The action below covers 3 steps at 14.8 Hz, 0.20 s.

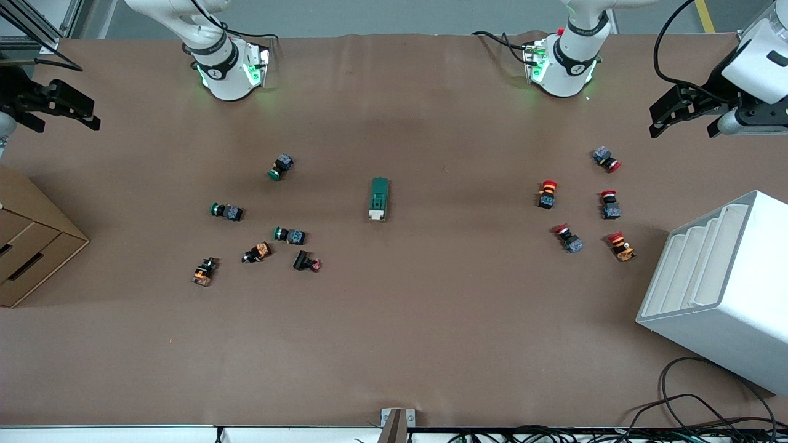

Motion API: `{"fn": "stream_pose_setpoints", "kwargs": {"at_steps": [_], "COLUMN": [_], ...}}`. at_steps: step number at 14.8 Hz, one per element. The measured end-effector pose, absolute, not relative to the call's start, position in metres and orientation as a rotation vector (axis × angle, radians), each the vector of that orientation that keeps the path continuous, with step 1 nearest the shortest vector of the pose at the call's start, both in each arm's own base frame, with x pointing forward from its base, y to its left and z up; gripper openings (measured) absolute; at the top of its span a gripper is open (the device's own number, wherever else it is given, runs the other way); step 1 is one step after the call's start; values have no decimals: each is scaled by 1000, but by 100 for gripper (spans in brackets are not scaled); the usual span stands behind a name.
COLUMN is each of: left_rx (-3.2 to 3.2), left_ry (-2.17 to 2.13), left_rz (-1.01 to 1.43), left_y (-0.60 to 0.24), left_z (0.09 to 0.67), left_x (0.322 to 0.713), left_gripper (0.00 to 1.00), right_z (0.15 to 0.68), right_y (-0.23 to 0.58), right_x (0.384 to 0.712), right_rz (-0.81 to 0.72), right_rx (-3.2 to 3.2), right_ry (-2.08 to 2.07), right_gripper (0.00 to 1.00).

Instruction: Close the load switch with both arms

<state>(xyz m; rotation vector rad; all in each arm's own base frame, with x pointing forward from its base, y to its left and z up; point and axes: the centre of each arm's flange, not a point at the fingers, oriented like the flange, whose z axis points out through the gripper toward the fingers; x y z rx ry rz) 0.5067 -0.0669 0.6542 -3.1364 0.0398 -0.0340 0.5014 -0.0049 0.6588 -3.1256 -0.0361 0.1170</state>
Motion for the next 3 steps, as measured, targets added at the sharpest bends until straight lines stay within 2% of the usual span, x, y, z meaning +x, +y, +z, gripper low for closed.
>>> {"fn": "stream_pose_setpoints", "kwargs": {"at_steps": [3], "left_rx": [-3140], "left_ry": [43], "left_rz": [-52], "left_y": [-66], "left_z": [659], "left_x": [513], "left_gripper": [100], "right_z": [659], "right_y": [-5], "right_x": [501], "right_rz": [117], "right_rx": [-3126], "right_ry": [-37], "right_gripper": [100]}}
